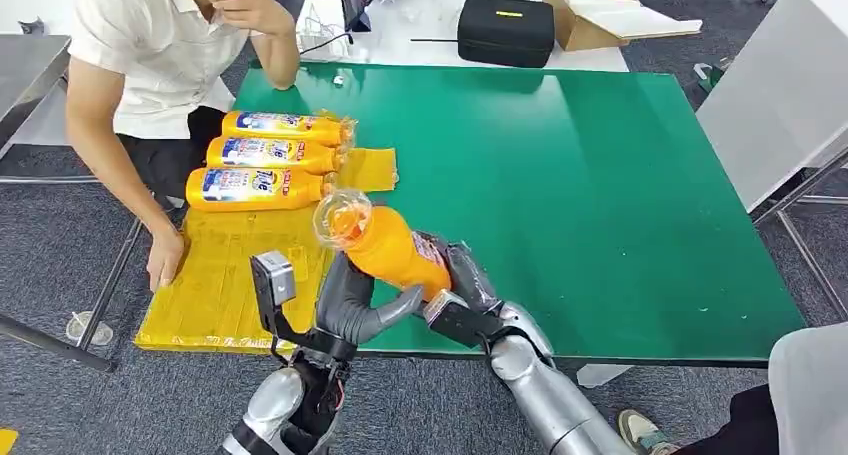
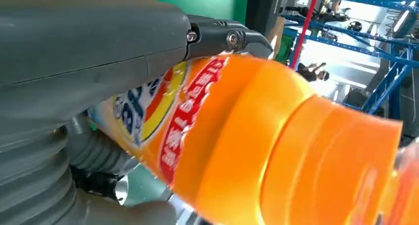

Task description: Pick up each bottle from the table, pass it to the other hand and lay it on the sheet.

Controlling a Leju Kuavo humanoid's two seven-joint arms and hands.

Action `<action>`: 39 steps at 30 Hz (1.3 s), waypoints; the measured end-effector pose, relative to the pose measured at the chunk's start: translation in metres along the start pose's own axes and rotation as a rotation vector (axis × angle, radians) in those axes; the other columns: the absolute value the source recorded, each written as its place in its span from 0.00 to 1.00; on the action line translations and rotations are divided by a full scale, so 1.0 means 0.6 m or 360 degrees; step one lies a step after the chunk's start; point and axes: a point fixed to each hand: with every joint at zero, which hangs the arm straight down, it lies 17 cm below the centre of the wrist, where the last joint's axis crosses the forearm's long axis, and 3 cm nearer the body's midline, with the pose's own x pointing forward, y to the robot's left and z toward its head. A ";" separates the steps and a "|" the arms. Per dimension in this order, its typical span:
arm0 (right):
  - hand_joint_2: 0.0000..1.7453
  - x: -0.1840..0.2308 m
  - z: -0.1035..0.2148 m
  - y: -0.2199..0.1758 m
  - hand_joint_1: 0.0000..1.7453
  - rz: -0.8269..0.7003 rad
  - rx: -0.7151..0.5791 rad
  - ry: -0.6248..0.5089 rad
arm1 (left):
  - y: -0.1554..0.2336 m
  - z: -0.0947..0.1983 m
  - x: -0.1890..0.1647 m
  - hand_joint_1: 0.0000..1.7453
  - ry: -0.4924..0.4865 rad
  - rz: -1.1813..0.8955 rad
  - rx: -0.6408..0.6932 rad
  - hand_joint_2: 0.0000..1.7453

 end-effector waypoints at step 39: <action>1.00 -0.014 0.190 -0.023 0.00 0.0500 -0.0458 0.0072 | 0.191 0.025 0.124 1.00 -0.0307 -0.0239 0.0623 1.00</action>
